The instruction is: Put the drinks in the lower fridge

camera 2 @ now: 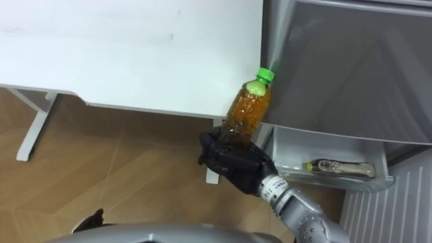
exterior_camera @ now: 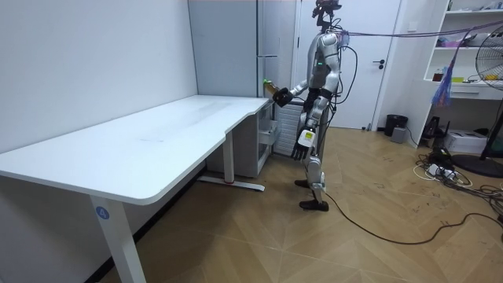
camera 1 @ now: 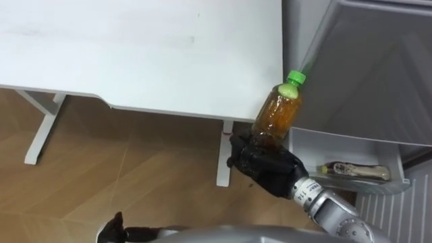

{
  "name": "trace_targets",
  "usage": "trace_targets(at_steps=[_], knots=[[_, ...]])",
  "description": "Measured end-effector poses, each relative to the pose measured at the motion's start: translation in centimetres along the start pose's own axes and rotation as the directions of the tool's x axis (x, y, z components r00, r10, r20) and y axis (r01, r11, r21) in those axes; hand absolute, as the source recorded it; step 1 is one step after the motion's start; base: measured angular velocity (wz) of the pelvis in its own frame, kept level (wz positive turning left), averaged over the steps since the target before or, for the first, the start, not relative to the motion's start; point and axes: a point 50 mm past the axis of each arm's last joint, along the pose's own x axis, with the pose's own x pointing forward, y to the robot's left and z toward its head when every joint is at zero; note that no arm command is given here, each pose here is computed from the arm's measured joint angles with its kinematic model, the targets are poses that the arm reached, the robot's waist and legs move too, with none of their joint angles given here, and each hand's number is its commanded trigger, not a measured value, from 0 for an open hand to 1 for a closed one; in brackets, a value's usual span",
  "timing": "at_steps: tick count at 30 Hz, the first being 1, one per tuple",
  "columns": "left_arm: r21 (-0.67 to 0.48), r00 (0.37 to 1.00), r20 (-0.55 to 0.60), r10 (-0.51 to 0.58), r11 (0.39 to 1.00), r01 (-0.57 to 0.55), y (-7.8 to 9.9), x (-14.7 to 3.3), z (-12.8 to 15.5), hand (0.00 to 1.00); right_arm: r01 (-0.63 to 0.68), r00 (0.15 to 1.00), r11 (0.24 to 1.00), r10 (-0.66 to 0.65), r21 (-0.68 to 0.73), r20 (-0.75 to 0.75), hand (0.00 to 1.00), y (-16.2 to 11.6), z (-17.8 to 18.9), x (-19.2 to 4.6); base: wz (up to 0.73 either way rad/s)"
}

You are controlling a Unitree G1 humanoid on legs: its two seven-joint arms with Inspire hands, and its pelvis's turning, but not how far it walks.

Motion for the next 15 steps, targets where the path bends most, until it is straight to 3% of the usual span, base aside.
trace_targets(at_steps=[6,15], knots=[[0.084,1.0,0.018,0.0,0.996,-0.001,0.1,0.1,0.6,0.0,0.016,1.0,1.0,-0.015,0.011,-0.024,1.0,-0.3,-0.4,0.0,0.01],[0.092,1.0,0.015,0.003,0.996,-0.005,0.2,0.1,0.5,0.0,0.084,0.995,0.995,-0.082,0.049,-0.058,1.0,-1.3,-1.4,-0.4,0.0]])
